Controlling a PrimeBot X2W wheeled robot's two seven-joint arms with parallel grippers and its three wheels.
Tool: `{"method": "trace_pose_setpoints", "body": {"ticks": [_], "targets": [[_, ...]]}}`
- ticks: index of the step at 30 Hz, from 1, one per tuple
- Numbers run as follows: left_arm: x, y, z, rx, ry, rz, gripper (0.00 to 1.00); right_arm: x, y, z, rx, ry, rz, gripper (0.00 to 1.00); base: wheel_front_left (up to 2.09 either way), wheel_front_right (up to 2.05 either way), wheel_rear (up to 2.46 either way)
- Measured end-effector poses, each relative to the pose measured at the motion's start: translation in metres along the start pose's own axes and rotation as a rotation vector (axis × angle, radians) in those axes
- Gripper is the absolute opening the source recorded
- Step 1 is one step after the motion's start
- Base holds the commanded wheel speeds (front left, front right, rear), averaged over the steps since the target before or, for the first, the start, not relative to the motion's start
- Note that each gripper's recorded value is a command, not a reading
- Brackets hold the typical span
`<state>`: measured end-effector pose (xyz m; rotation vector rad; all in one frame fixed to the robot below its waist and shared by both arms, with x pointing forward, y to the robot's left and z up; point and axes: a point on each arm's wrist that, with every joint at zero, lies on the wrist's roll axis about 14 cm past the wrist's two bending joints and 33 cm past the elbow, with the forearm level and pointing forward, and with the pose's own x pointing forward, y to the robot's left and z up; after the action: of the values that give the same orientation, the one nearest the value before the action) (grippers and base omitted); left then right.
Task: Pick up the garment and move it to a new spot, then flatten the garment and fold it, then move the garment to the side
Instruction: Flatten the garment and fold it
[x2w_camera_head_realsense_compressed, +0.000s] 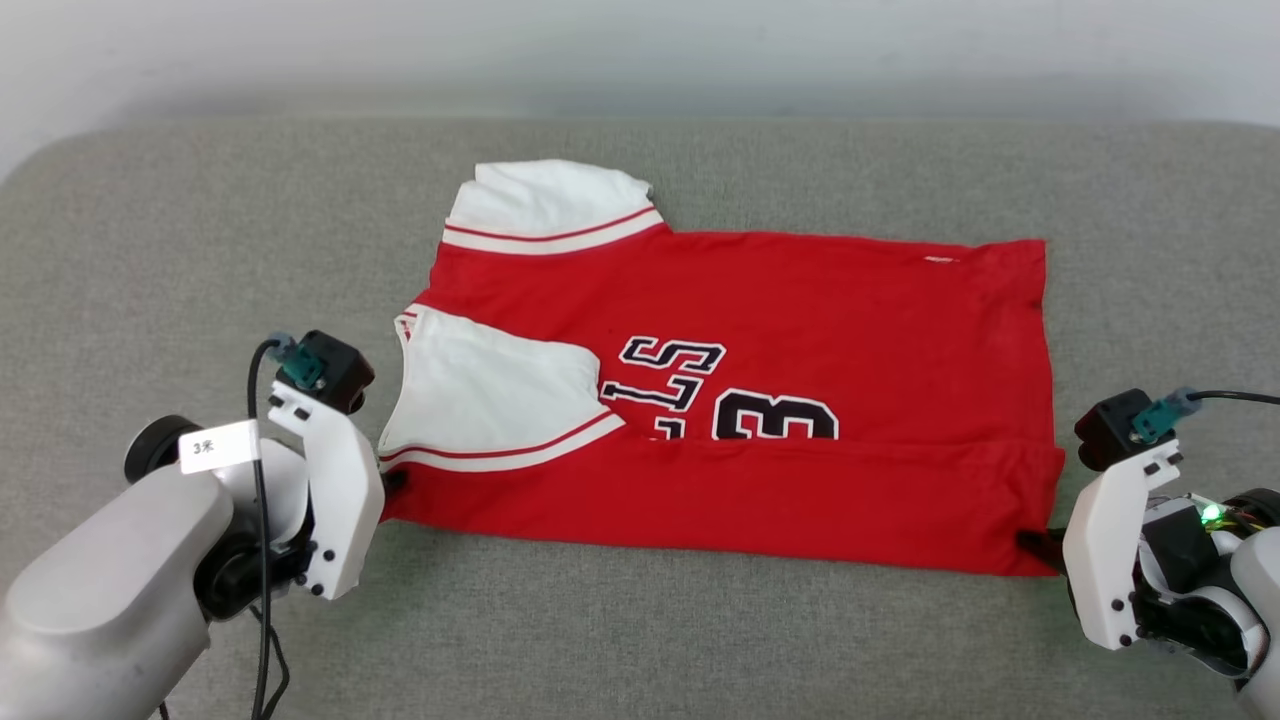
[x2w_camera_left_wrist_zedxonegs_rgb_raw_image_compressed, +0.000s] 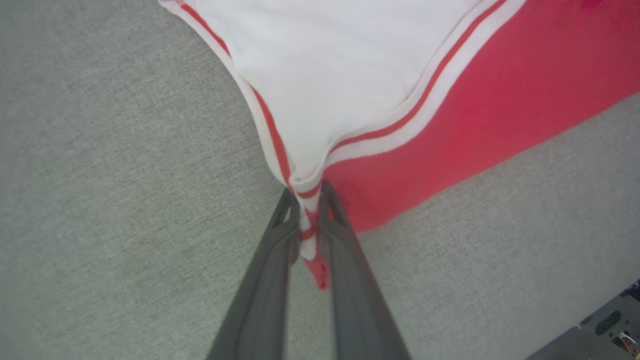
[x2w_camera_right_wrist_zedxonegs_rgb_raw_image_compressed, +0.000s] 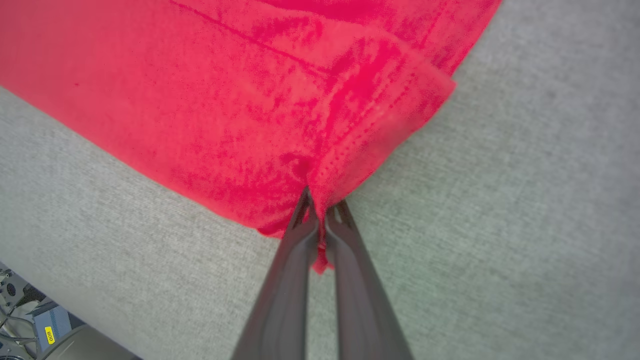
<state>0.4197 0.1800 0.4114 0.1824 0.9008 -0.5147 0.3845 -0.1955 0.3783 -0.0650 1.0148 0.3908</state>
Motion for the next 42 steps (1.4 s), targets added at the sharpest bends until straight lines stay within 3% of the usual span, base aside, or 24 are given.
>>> {"method": "trace_pose_setpoints", "body": {"ticks": [9,19,29,42], "targets": [[-0.031,-0.005,-0.013,0.008,-0.036,0.02,0.0,-0.043,0.0,0.015,-0.029,-0.15,-0.013,0.0,0.0,0.0,0.0],[-0.048,-0.029,-0.048,-0.023,-0.016,-0.004,0.0,-0.072,0.0,-0.011,-0.027,-0.154,-0.025,0.0,0.0,0.0,0.0],[-0.045,-0.046,-0.093,-0.095,0.068,-0.039,0.0,-0.072,0.0,-0.054,0.02,-0.047,-0.028,0.0,0.0,0.0,0.0],[-0.028,-0.043,-0.111,-0.166,0.111,-0.032,0.0,-0.044,0.008,-0.085,0.117,0.02,-0.014,0.0,0.0,0.0,0.0]]}}
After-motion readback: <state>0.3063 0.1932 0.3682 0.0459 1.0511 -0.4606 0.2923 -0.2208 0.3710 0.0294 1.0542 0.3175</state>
